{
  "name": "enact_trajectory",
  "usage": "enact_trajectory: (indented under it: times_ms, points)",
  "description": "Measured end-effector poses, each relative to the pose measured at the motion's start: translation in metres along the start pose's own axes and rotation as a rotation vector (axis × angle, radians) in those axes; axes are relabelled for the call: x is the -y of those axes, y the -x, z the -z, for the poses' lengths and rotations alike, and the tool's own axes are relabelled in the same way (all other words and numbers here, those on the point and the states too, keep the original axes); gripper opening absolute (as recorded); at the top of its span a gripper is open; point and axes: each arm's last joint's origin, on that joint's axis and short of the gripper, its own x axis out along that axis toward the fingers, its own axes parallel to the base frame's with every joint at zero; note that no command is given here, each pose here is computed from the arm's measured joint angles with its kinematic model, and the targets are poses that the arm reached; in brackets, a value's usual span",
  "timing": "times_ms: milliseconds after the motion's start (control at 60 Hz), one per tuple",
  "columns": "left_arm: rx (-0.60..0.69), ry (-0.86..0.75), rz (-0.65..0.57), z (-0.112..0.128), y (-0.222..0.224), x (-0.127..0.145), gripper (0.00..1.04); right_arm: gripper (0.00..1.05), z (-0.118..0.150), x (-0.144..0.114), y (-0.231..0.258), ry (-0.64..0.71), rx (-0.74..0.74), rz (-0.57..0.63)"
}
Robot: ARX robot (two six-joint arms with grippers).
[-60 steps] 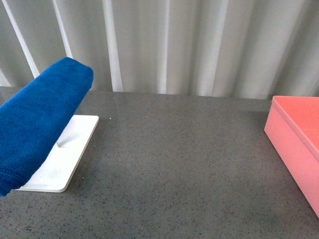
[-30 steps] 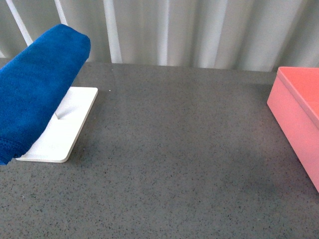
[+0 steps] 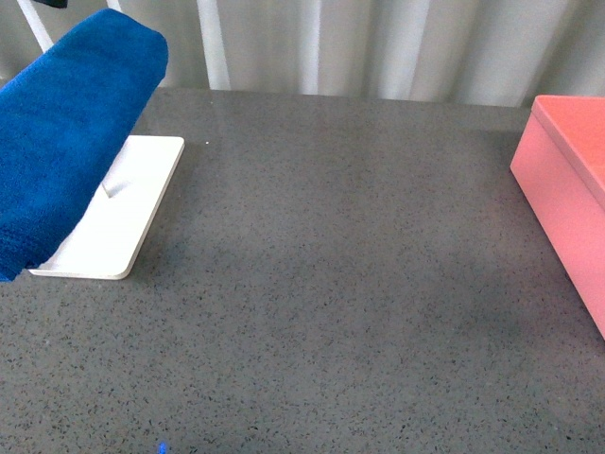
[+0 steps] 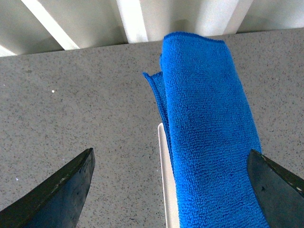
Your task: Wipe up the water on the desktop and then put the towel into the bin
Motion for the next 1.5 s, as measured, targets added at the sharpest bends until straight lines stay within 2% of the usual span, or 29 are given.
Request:
enact_trajectory:
  times_ms: [300,466,1033,1166,1249,1499]
  points:
    - [-0.028,-0.006,0.027,0.01,-0.014,0.016,0.98,0.98,0.0,0.0,0.0,0.0,0.0,0.0]
    - [-0.06,-0.003,0.048,0.023,-0.02,0.023,0.98,0.98,0.0,0.0,0.0,0.0,0.0,0.0]
    - [-0.1,0.051,0.063,0.04,-0.033,0.027,0.98,0.98,0.0,0.0,0.0,0.0,0.0,0.0]
    - [-0.104,0.067,0.068,0.041,-0.034,0.027,0.78,0.98,0.0,0.0,0.0,0.0,0.0,0.0]
    - [-0.112,0.089,0.082,0.044,-0.034,0.026,0.58,0.98,0.0,0.0,0.0,0.0,0.0,0.0]
    - [-0.114,0.13,0.108,0.045,-0.027,0.02,0.2,0.98,0.0,0.0,0.0,0.0,0.0,0.0]
